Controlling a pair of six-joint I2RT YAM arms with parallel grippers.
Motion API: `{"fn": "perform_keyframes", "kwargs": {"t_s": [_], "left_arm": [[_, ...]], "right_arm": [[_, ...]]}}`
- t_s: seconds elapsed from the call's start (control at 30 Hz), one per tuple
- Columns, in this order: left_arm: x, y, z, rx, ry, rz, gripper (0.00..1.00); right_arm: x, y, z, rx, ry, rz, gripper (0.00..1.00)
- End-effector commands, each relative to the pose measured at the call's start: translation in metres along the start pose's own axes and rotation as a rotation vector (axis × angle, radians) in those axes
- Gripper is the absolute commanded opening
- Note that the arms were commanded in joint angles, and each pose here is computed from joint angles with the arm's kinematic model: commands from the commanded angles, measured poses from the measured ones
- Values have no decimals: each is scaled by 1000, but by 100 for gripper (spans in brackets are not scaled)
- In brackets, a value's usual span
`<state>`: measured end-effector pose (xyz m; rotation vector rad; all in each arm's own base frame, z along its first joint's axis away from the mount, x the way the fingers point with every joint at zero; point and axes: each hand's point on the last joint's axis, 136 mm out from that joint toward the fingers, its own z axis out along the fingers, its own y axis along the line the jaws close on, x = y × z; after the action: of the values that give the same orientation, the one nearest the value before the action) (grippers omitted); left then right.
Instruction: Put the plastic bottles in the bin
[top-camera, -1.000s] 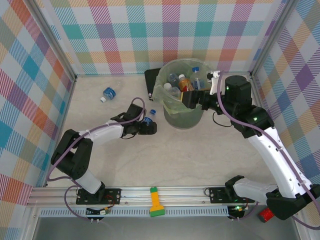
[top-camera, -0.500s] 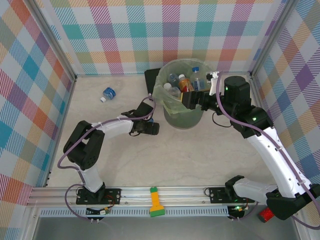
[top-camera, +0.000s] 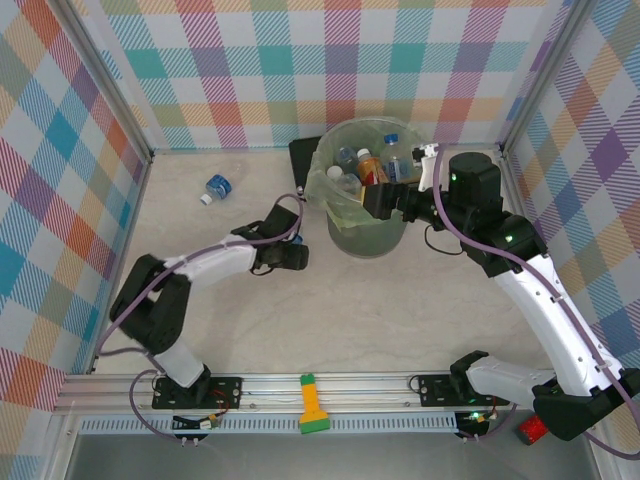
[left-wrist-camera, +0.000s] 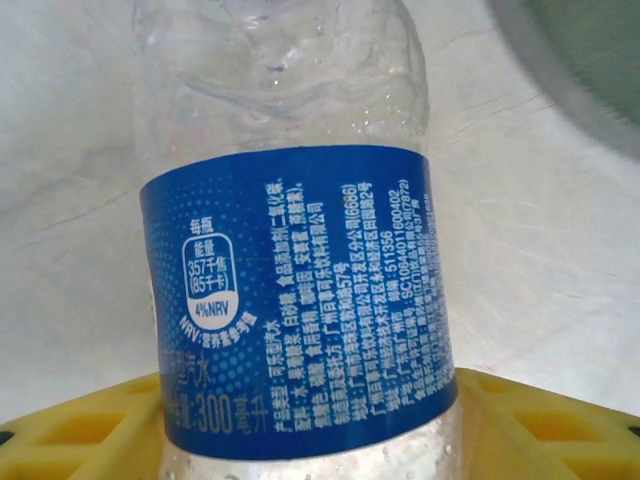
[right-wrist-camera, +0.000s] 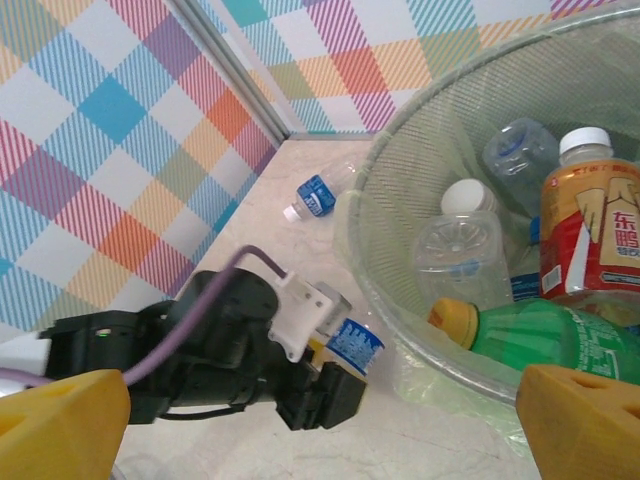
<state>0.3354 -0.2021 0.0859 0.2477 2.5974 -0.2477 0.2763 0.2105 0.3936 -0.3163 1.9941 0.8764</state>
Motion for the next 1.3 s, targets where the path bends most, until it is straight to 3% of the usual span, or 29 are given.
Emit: {"fn": "perform_keyframes", "kwargs": {"t_s": [0.0, 0.23, 0.5, 0.93, 1.27], "left_arm": [[-21, -8, -43, 53, -130, -10, 62], [-41, -25, -121, 130, -335, 58, 62], [-51, -45, -202, 253, -524, 119, 62], [-40, -81, -245, 355, -547, 239, 61], [-32, -91, -250, 369, -546, 289, 60]], "right_arm": [[-4, 16, 3, -83, -3, 13, 99], [-14, 46, 2, -255, -38, 22, 100], [-7, 59, 28, -369, 85, 125, 74], [10, 84, 78, -436, 257, 157, 59], [9, 79, 96, -393, 261, 156, 55]]}}
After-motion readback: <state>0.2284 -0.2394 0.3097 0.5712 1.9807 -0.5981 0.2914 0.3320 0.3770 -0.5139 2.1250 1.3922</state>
